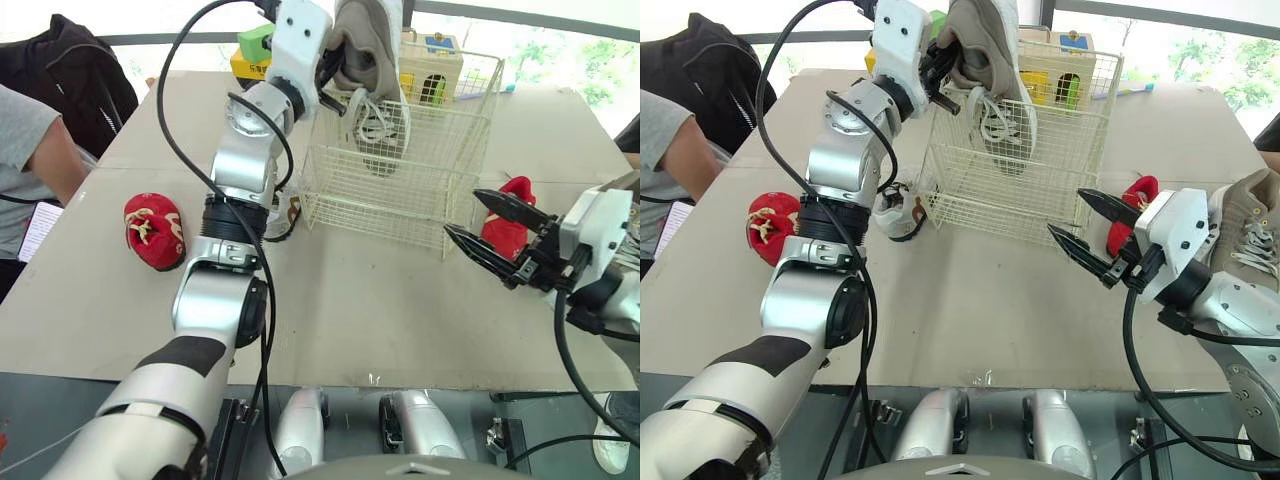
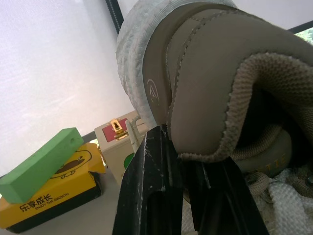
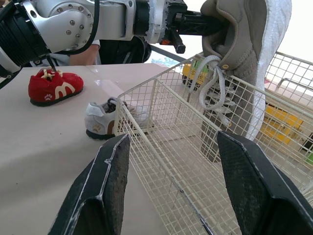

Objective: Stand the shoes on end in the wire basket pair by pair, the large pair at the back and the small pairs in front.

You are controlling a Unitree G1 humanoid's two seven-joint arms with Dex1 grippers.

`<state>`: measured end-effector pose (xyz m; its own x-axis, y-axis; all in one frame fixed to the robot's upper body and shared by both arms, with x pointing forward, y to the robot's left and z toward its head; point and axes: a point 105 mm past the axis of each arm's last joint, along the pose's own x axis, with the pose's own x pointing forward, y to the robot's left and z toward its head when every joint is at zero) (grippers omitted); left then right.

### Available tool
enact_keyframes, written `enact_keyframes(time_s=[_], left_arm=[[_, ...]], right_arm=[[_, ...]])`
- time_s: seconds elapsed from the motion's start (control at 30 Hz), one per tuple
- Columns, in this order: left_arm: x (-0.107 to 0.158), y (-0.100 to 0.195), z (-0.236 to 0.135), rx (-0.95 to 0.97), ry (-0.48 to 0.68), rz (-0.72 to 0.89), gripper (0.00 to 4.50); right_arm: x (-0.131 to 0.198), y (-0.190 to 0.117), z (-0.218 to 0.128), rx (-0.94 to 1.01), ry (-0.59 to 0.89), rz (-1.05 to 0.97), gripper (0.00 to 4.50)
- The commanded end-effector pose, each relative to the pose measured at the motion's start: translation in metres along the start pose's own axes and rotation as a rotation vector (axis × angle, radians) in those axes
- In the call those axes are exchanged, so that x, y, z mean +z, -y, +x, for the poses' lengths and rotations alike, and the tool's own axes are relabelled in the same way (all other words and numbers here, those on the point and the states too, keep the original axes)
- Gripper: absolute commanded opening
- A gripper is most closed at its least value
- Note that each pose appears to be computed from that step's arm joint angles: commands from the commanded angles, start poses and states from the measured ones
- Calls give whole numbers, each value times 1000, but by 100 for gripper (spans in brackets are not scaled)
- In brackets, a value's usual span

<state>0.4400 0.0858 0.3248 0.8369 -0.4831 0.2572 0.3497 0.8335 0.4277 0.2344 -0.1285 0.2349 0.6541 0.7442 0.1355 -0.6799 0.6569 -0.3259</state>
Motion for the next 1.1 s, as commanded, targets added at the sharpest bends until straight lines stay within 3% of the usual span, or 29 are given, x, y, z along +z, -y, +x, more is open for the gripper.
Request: enact_keyframes(time_s=[0.03, 0.13, 0.23, 0.37, 0.5, 0.63, 0.73, 0.87, 0.93, 1.1], left_arm=[[-19, 7, -4, -77, -75, 98, 1], [-20, 0, -8, -82, -78, 183, 1], [-17, 5, -12, -144, -65, 187, 139], [10, -18, -27, -65, 54, 124, 319], [28, -37, -48, -43, 180, -160, 319], [35, -36, -69, -128, 295, -387, 319], [38, 6, -94, -424, 308, -563, 319], [28, 87, -148, -905, 173, -649, 319], [25, 105, -162, -997, 140, -685, 319], [14, 136, -177, -1123, 91, -662, 319]], right_arm=[[9, -1, -1, 1, 39, -29, 262], [9, -2, -1, 0, 38, -26, 262], [8, -1, -2, 0, 36, -24, 262], [5, 2, -4, -14, 16, -8, 262], [-3, 8, -7, -32, -24, 37, 262], [-11, 29, -11, -120, -74, 46, 262], [-19, 57, -25, -266, -119, 29, 262], [-35, 89, -51, -408, -313, -47, 262], [-45, 101, -72, -460, -482, -52, 262], [-51, 129, -112, -525, -682, 145, 262]])
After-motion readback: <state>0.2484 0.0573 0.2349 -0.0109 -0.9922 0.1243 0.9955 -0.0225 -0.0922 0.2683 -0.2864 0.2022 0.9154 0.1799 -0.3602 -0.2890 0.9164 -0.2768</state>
